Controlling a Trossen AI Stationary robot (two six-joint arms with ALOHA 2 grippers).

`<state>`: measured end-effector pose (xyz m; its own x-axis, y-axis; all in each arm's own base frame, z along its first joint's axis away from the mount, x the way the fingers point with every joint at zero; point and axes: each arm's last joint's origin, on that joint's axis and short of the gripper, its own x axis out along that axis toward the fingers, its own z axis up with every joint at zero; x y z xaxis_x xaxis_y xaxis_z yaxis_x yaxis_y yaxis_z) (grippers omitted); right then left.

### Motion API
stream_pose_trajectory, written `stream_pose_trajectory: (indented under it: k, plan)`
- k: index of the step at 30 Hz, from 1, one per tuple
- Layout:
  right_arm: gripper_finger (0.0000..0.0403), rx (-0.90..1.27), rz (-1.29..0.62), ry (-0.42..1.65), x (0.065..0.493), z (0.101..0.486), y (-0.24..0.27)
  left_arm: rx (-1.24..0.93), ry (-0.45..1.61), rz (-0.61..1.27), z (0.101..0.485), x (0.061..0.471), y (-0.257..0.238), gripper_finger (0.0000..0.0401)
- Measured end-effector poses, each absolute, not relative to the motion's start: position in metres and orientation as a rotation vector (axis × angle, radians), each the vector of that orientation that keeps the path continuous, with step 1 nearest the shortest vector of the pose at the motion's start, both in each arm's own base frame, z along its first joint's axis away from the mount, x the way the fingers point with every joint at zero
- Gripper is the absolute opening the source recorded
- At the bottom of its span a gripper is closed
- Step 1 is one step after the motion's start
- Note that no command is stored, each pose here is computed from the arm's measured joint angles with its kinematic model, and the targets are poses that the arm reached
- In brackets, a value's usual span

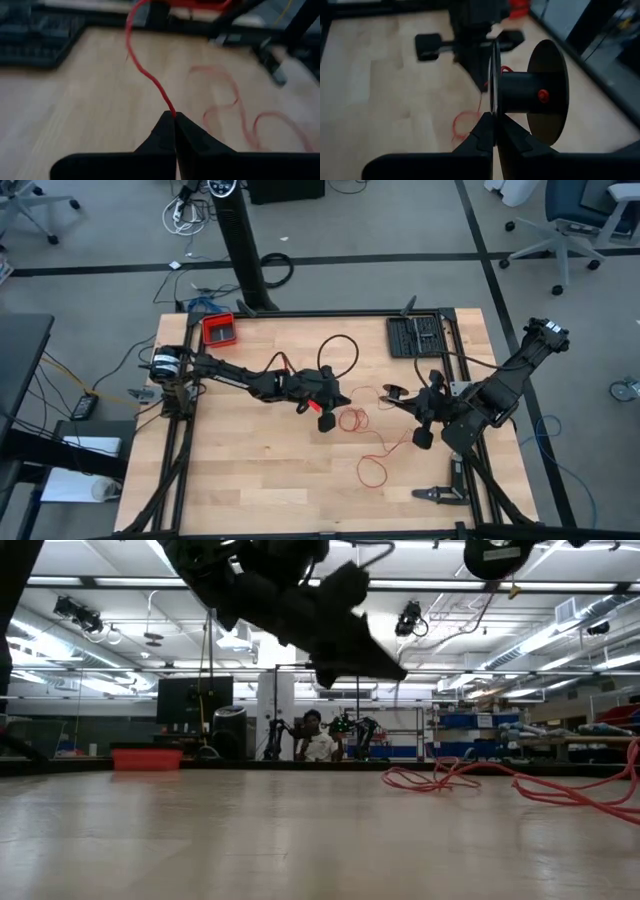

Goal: Coil cords
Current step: Coil the red wire onto the spool

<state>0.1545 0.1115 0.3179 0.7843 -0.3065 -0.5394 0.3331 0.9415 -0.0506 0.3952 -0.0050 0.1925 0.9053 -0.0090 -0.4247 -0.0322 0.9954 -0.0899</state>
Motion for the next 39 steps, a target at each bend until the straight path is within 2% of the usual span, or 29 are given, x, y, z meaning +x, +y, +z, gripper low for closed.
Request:
stream_pose_trajectory:
  k: [5,13,25,35,39]
  plan:
    - [0.0005,0.089,-0.301,0.665,0.151,0.314,0.111,-0.074,0.549,0.014,0.193,0.385,-0.003,0.0]
    - [0.0005,0.185,-0.221,0.794,0.15,0.309,0.115,-0.03,0.622,-0.024,0.223,0.361,-0.004,0.0]
    - [0.0005,0.218,-0.192,0.812,0.152,0.308,0.118,0.007,0.729,0.011,0.243,0.333,-0.003,0.0]
    - [0.0005,0.254,-0.193,0.868,0.156,0.3,0.121,0.039,0.657,0.007,0.258,0.33,-0.006,0.0]
    - [0.0005,0.259,-0.21,0.922,0.162,0.289,0.119,0.064,0.553,-0.005,0.277,0.327,-0.008,0.0]
